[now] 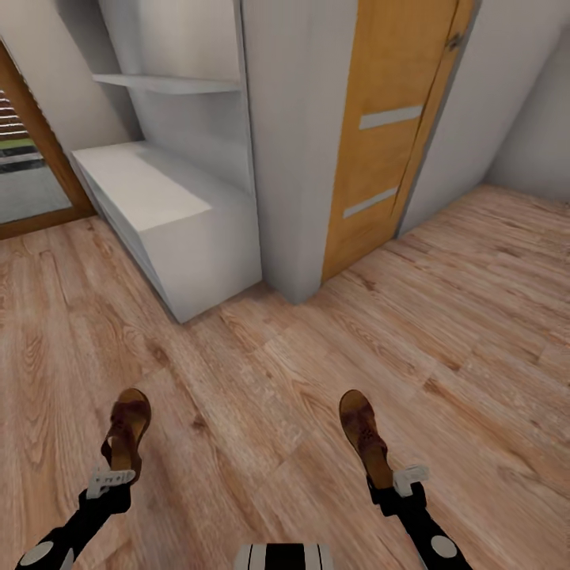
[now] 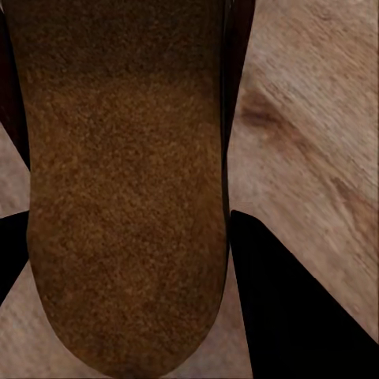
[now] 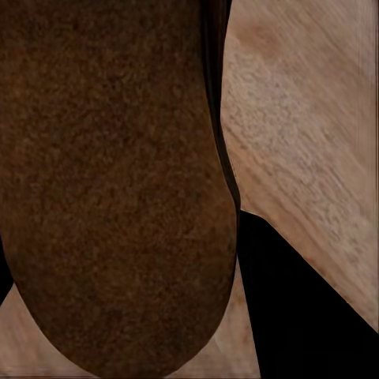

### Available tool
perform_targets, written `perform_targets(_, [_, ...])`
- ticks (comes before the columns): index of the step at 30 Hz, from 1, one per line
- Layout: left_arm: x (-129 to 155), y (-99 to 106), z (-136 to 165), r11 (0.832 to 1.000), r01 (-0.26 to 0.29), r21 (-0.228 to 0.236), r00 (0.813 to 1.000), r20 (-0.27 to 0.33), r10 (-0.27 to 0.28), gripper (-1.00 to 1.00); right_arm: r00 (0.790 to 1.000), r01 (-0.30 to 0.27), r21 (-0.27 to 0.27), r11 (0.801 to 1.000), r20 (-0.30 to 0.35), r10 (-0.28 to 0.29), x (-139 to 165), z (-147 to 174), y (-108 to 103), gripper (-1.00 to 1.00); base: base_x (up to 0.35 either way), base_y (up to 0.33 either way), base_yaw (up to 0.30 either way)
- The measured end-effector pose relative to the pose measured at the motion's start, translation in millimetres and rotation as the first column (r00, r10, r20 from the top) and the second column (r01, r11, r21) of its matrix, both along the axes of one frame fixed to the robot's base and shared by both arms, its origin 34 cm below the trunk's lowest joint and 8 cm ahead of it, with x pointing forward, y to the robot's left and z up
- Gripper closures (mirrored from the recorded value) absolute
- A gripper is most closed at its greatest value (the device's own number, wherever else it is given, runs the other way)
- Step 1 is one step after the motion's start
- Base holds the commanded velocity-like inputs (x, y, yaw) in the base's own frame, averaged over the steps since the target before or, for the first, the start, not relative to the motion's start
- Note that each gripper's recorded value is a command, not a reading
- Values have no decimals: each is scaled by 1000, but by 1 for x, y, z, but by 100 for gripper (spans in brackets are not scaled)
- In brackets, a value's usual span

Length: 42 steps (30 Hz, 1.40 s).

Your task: Pick up the two gym shoes and the two sandals from the corridor floor and place them onto the hallstand (shoe rack) in the corridor, making sure they are on the rack and not on the floor. Arrange them so the two gym shoes are next to each other and the two sandals are next to each other.

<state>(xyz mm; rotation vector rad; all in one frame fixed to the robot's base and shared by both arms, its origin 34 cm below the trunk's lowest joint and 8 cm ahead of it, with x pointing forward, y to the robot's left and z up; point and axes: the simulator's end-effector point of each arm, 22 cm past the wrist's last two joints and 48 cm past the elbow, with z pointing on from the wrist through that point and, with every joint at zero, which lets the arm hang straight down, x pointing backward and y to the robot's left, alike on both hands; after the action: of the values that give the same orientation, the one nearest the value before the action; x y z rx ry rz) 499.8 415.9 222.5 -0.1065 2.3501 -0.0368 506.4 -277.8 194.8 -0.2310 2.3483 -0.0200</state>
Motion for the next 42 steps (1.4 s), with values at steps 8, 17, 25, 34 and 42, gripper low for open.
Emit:
perform_targets(8, [-59, 9, -25, 983, -145, 115, 988, -37, 151, 100, 998, -11, 23, 1000, 56, 10, -39, -2, 1, 100, 0, 0, -192])
perform_targets(17, [-67, -29, -26, 966, -127, 226, 989, -42, 139, 100, 989, 108, -48, 993, 104, -103, -38, 12, -25, 100, 0, 0, -199])
perform_targets(25, [-63, -52, -16, 958, -115, 263, 992, -25, 126, 100, 987, 120, -47, 992, 114, -114, -38, 22, -23, 100, 0, 0, -220])
perform_targets(34, [-56, -53, 7, 959, -115, 259, 992, -18, 124, 100, 986, 120, -45, 992, 124, -114, -29, 47, -23, 100, 0, 0, -221])
perform_targets(42, [-48, -53, 28, 959, -118, 258, 992, -9, 124, 100, 985, 120, -44, 992, 133, -113, -22, 68, -23, 100, 0, 0, -221])
